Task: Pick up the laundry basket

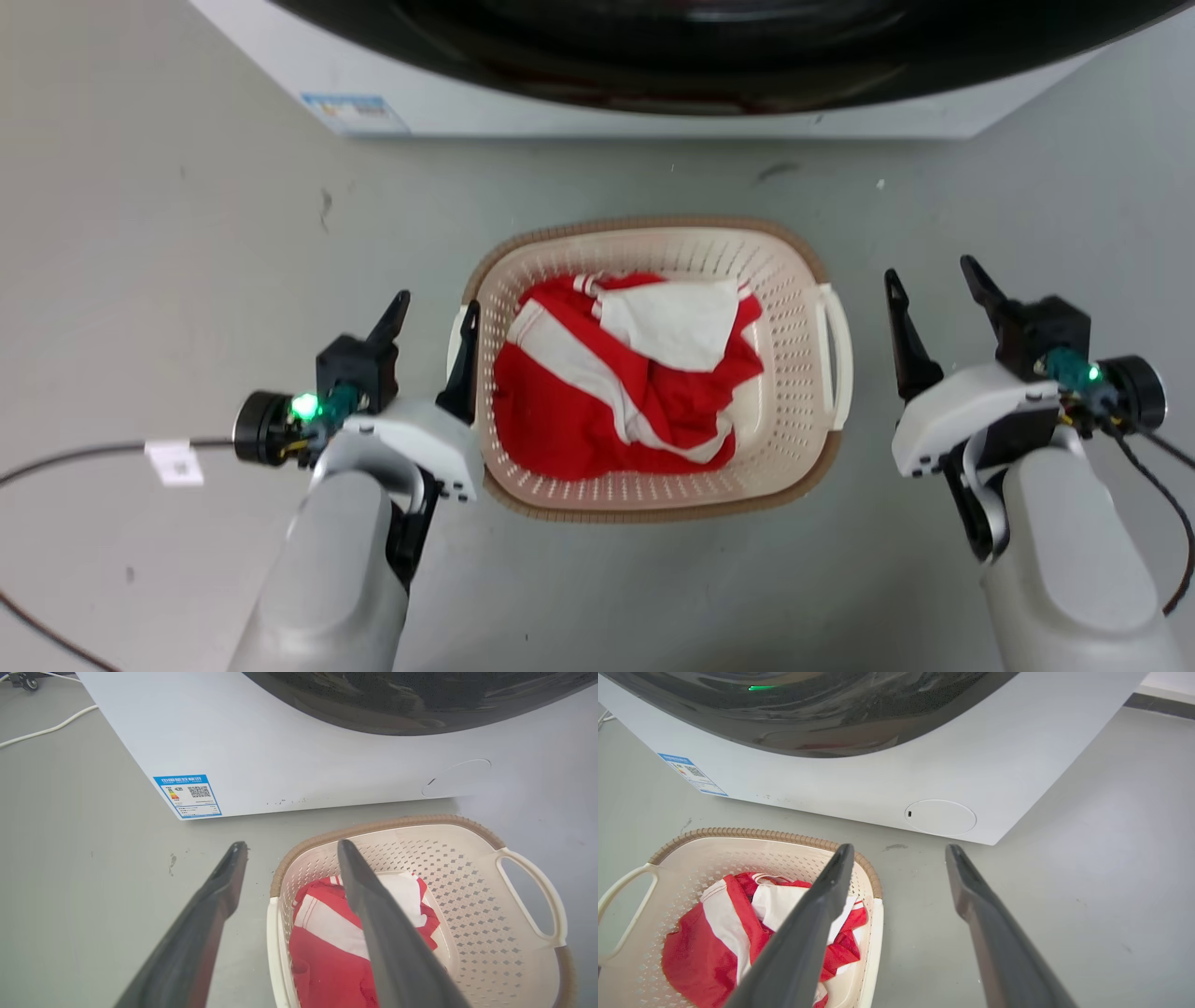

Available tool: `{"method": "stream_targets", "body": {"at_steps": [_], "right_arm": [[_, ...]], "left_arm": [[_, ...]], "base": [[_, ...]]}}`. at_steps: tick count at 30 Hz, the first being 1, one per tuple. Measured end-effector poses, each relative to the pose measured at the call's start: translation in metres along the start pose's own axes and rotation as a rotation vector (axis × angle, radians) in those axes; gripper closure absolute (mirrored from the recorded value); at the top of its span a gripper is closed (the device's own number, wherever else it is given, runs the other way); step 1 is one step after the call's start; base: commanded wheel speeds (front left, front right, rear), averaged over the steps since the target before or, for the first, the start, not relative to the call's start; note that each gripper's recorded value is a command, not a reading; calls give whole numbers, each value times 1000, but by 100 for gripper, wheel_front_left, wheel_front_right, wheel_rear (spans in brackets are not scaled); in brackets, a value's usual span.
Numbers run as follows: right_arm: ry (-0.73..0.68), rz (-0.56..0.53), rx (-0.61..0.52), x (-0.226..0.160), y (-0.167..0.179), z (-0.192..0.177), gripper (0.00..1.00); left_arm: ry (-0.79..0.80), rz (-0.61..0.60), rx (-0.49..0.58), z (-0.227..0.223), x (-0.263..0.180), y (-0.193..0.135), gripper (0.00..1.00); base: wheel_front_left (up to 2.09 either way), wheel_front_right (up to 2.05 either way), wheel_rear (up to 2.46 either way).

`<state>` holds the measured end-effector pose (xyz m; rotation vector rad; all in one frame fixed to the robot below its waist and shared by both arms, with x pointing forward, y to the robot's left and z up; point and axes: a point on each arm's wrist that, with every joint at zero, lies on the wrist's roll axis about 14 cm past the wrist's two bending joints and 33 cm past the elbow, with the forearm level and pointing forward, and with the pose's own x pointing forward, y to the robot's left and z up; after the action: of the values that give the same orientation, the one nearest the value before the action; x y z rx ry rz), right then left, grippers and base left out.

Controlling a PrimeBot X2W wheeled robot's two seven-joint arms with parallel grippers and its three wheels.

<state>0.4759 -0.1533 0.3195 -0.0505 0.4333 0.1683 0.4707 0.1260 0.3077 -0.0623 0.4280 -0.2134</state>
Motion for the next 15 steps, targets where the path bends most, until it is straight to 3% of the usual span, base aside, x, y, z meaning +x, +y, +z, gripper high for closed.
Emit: {"method": "stream_targets", "body": {"at_steps": [15], "right_arm": [[401, 40, 75, 42, 14, -115, 0]], "left_arm": [[339, -9, 23, -102, 32, 23, 0]], "base": [[0, 0, 0]]}}
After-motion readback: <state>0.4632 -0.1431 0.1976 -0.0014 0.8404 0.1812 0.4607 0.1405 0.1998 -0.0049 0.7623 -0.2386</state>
